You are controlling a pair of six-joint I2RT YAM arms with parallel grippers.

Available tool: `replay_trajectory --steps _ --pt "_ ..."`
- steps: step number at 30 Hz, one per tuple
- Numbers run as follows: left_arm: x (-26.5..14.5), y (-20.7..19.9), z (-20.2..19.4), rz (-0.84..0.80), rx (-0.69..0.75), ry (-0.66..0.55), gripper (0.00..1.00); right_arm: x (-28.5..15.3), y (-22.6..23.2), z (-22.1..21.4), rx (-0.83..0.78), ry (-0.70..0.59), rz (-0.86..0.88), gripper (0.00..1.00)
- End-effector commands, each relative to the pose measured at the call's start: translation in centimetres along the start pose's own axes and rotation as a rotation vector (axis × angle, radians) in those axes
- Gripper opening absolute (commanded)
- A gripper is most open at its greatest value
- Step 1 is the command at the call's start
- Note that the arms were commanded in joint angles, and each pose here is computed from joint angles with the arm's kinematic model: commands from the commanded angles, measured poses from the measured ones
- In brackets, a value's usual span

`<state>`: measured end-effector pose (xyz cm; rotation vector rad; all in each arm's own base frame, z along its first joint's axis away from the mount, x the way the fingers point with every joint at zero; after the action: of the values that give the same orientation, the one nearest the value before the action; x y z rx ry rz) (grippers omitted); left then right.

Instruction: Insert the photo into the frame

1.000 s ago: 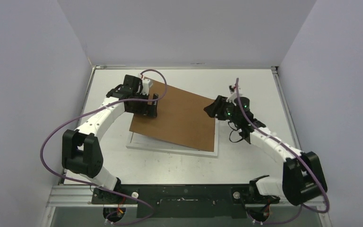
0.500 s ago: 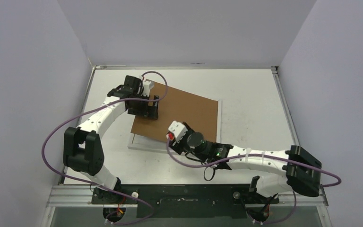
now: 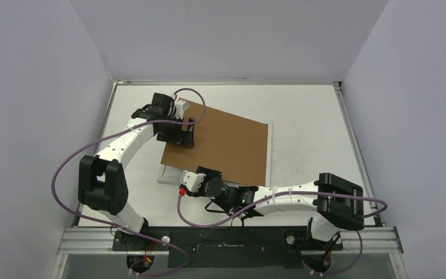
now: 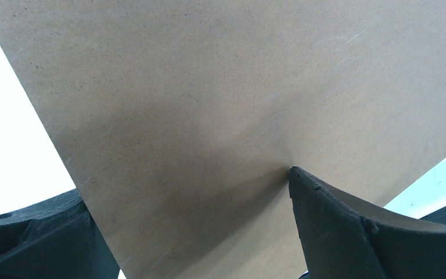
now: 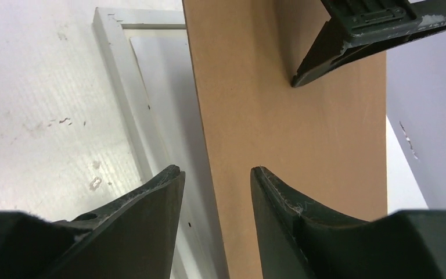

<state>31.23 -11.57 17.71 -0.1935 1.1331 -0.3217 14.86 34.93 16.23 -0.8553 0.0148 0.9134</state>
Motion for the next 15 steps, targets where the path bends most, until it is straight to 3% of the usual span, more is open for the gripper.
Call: replay_trajectory --steps 1,11,15 --pt "-0.4 -0.1 0.6 -0.007 0.035 -0.004 0.96 1.0 -0.9 2.1 -0.034 -0.040 -0.106 0.45" --pt "-0.4 -0.2 0.8 -0.009 0.031 0.002 0.96 2.0 0.5 2.9 -0.091 -0.055 -0.114 0.43" --pt "-0.4 -0.2 0.7 -0.013 0.030 0.004 0.96 2.6 0.2 3.0 -0.121 -0.042 -0.187 0.37"
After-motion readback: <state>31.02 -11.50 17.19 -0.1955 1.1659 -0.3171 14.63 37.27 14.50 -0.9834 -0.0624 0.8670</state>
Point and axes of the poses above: each gripper's point midway between its finger pads, its own x axis out along the fingers, its own y axis along the line the jaws close on, z = x × y, the point moved 7 cm from there along -x, back along the fingers, and after that the axes turned 10 degrees about -x, right-handed, at the moved point
